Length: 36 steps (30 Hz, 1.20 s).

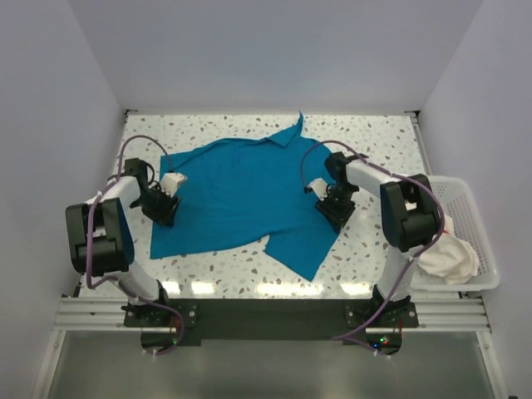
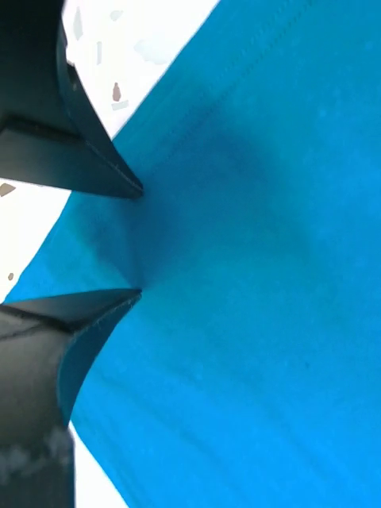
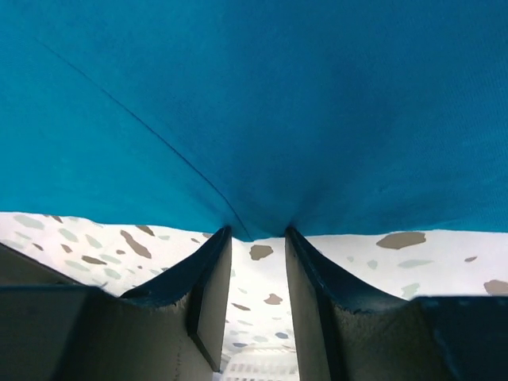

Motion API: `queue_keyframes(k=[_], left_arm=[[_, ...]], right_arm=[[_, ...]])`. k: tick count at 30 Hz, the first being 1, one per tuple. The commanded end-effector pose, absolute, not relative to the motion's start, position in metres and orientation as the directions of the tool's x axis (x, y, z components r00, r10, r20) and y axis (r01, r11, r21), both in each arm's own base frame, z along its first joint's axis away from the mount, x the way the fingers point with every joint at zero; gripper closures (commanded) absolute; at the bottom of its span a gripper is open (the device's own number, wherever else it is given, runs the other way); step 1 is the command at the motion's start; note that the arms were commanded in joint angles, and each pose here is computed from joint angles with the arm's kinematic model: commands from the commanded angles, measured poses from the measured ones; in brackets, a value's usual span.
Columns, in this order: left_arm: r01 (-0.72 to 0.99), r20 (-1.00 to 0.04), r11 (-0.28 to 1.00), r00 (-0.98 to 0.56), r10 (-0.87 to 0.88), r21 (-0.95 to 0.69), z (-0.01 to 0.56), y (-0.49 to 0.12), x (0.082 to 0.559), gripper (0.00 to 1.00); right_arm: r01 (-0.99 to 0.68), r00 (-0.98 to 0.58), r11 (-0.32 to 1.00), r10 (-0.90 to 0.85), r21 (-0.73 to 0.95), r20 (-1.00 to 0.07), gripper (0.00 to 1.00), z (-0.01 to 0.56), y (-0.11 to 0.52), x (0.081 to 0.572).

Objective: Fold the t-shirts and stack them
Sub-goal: Flatten the tshirt out

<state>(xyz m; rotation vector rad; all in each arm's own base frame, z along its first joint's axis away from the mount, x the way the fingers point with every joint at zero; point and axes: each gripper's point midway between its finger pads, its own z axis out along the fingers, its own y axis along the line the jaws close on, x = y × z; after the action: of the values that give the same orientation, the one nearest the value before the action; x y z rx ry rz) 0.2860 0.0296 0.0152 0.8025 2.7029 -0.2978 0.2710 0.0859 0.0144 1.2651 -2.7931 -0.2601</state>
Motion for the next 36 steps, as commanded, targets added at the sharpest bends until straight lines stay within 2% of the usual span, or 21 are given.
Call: queue_keyframes(k=[1,6,8,10,12,13,14,15,16,17,18,19,20,21,22,23,25,26,30,33,36], left_arm=[[0.541,-0.249,0.83,-0.829,0.501,-0.133,-0.003,0.031,0.25,0.48],[0.573,-0.209,0.807,-0.814,0.542,-0.144,0.0,0.029,0.217,0.56],[0.581,-0.18,0.795,-0.813,0.554,-0.174,0.005,0.026,0.201,0.58],[0.622,-0.255,0.755,-0.779,0.572,-0.206,0.029,0.014,0.207,0.58],[0.665,-0.417,0.717,-0.724,0.55,-0.209,0.065,-0.005,0.231,0.5],[0.689,-0.51,0.708,-0.671,0.539,-0.158,0.096,-0.01,0.259,0.47],[0.687,-0.567,0.711,-0.65,0.506,-0.153,0.113,-0.017,0.275,0.4],[0.699,-0.634,0.699,-0.611,0.475,-0.15,0.131,-0.028,0.293,0.38],[0.728,-0.708,0.683,-0.513,0.485,-0.059,0.159,-0.038,0.326,0.36],[0.706,-0.73,0.704,-0.521,0.442,-0.077,0.165,-0.046,0.343,0.34],[0.711,-0.795,0.703,-0.419,0.438,0.012,0.189,-0.053,0.378,0.34],[0.731,-0.82,0.682,-0.374,0.434,0.028,0.198,-0.072,0.391,0.32],[0.716,-0.831,0.698,-0.395,0.392,-0.011,0.193,-0.082,0.407,0.31],[0.696,-0.867,0.716,-0.327,0.377,0.049,0.212,-0.085,0.436,0.31],[0.718,-0.873,0.695,-0.312,0.374,0.041,0.213,-0.107,0.444,0.3],[0.713,-0.864,0.701,-0.363,0.35,-0.016,0.195,-0.115,0.458,0.3],[0.719,-0.873,0.695,-0.343,0.346,-0.008,0.202,-0.13,0.481,0.32],[0.709,-0.857,0.704,-0.39,0.337,-0.046,0.182,-0.132,0.491,0.32],[0.674,-0.836,0.737,-0.431,0.338,-0.049,0.166,-0.126,0.515,0.3],[0.637,-0.772,0.769,-0.512,0.376,-0.048,0.14,-0.109,0.518,0.3],[0.649,-0.701,0.756,-0.58,0.415,-0.09,0.114,-0.093,0.502,0.36]], right_arm=[[-0.799,-0.589,0.592,-0.806,0.103,0.062,0.63,0.003,0.058,0.261],[-0.839,-0.51,0.516,-0.857,0.174,0.079,0.64,0.02,0.055,0.224],[-0.854,-0.458,0.454,-0.888,0.254,0.048,0.62,0.041,0.059,0.201],[-0.849,-0.435,0.397,-0.9,0.349,-0.034,0.6,0.07,0.076,0.189],[-0.853,-0.45,0.387,-0.885,0.351,-0.119,0.56,0.096,0.087,0.196],[-0.86,-0.471,0.401,-0.861,0.316,-0.189,0.56,0.112,0.097,0.215],[-0.846,-0.508,0.429,-0.83,0.317,-0.232,0.55,0.118,0.105,0.227],[-0.81,-0.578,0.503,-0.769,0.301,-0.274,0.55,0.123,0.11,0.247],[-0.796,-0.605,0.542,-0.728,0.27,-0.322,0.55,0.133,0.115,0.272],[-0.761,-0.648,0.583,-0.688,0.284,-0.327,0.55,0.129,0.118,0.288],[-0.697,-0.714,0.658,-0.606,0.285,-0.349,0.55,0.13,0.114,0.31],[-0.67,-0.73,0.696,-0.556,0.257,-0.397,0.54,0.14,0.113,0.337],[-0.632,-0.754,0.734,-0.508,0.249,-0.416,0.53,0.141,0.108,0.354],[-0.554,-0.804,0.793,-0.43,0.254,-0.41,0.52,0.13,0.098,0.377],[-0.54,-0.793,0.811,-0.401,0.224,-0.458,0.52,0.141,0.095,0.401],[-0.516,-0.799,0.831,-0.378,0.21,-0.468,0.52,0.139,0.089,0.415],[-0.502,-0.778,0.849,-0.359,0.166,-0.516,0.52,0.136,0.088,0.451],[-0.495,-0.77,0.854,-0.348,0.158,-0.535,0.52,0.135,0.088,0.462],[-0.469,-0.723,0.871,-0.284,0.147,-0.63,0.5,0.131,0.097,0.515],[-0.465,-0.738,0.867,-0.269,0.178,-0.619,0.5,0.108,0.102,0.531],[-0.498,-0.742,0.847,-0.305,0.186,-0.597,0.52,0.09,0.106,0.535]])
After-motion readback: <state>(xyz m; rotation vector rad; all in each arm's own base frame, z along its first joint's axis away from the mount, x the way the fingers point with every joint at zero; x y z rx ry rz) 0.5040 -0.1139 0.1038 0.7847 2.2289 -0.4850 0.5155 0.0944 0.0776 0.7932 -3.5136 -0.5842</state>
